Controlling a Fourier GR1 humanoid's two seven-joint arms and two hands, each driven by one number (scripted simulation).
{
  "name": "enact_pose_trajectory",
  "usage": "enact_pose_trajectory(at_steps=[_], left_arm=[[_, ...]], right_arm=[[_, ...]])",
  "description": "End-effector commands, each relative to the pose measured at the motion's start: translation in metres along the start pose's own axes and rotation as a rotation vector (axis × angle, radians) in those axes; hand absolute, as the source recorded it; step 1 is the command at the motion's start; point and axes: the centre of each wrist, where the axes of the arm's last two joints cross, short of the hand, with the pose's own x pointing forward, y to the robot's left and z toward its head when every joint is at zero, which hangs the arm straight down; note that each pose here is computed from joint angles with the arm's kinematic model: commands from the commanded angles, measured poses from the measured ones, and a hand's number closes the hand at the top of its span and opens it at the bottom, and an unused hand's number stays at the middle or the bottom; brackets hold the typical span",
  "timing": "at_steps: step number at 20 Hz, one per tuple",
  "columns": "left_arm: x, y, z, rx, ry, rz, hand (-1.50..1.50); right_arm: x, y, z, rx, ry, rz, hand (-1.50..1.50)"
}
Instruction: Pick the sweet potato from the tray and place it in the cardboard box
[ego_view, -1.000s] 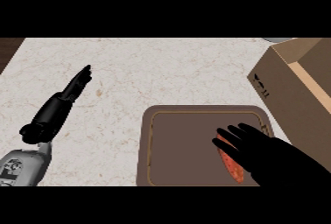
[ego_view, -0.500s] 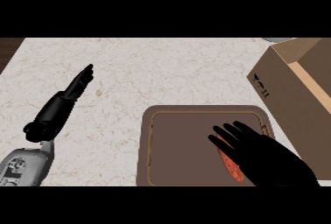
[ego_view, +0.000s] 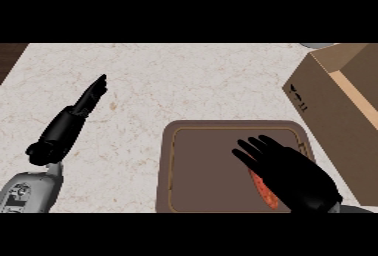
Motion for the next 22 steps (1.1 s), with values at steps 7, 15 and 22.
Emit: enact_pose_trajectory(at_steps=[7,15,22], left_arm=[[0.004,-0.008,0.01,-0.002,0.006,-0.023,0.0],[0.006,0.006,0.009,0.008,0.01,-0.001,0.0],[0.002,0.007,-0.005,-0.002,0.002,0.01,0.0]], right_arm=[[-0.022,0.016,-0.014,0.019,0.056,0.033,-1.5],[-0.032,0.017,-0.037,0.035,0.048,-0.016,-1.5],[-0.018,0.065,-0.049,-0.014,-0.106,0.059,1.5]])
